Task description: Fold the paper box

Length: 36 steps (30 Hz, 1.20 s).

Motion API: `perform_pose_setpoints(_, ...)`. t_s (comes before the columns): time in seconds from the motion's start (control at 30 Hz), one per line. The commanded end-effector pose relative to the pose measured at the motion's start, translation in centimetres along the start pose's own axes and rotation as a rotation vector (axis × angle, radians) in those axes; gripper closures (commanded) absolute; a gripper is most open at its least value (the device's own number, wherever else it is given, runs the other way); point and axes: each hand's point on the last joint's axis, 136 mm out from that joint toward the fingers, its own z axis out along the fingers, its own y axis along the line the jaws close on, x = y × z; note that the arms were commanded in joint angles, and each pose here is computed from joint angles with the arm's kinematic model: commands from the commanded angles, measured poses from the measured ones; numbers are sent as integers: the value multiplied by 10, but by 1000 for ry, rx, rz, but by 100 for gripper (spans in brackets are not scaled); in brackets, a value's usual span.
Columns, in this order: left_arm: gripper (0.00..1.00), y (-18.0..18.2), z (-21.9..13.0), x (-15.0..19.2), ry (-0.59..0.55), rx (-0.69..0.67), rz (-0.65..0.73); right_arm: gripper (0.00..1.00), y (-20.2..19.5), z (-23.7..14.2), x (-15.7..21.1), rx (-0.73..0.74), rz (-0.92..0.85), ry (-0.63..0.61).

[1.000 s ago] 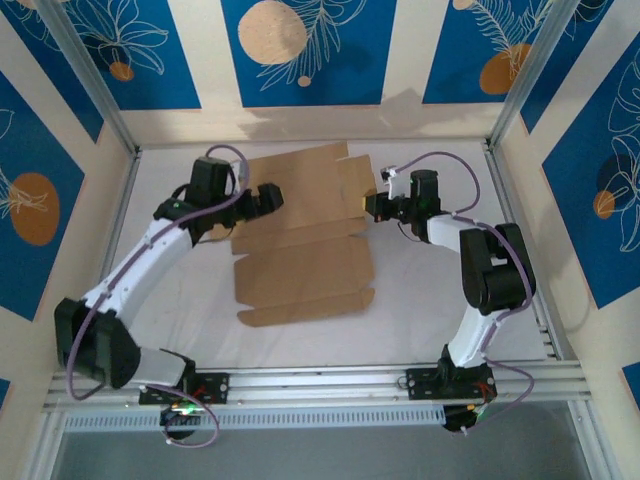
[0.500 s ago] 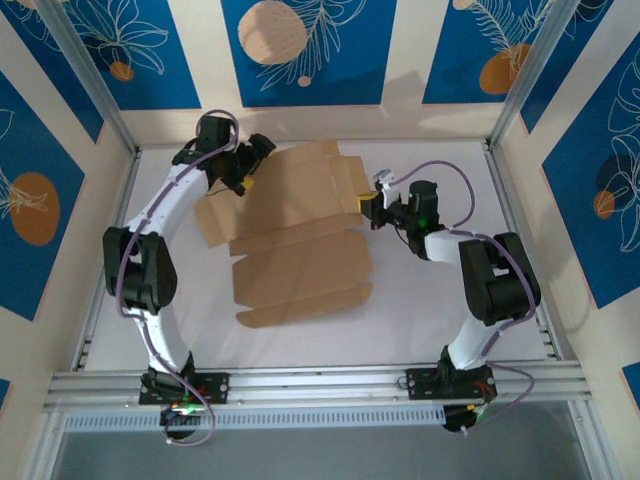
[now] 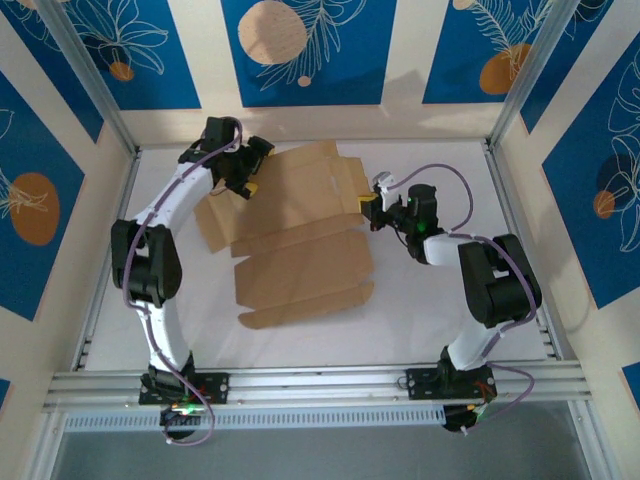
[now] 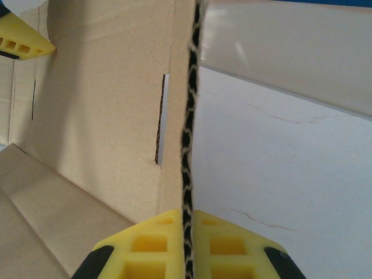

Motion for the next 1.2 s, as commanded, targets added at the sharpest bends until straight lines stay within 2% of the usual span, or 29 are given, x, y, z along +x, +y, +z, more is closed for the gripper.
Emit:
perform_pose_setpoints(0.0, 9, 2, 5, -3, -13, -11, -51, 96, 3, -6, -22, 30, -77, -68)
perform_pose_setpoints(0.17, 31, -2, 8, 3, -1, 19, -68, 96, 5, -4, -21, 58, -95, -63)
perform_pose_setpoints(0.43, 61, -7, 5, 11, -6, 36, -50, 95, 1, -7, -20, 111, -74, -56)
perform_pose_setpoints(0.7, 100, 1, 11, 18, 6, 53, -69, 93, 3, -13, -20, 116, -34, -63)
perform_pose_setpoints(0.77, 100, 2, 12, 19, 4, 48, -70, 88, 2, -13, -21, 118, -14, -55)
perform_pose_setpoints(0.93, 100, 4, 7, 20, -20, 47, -80, 61, 7, -21, -20, 125, 34, -37)
perform_pose_setpoints(1.1, 100, 6, 0, 19, -52, 60, -102, 49, -5, -47, -22, 267, 167, -52)
perform_pose_setpoints(1.17, 100, 4, -2, 20, -59, 74, -104, 48, -2, -55, -25, 281, 198, -46)
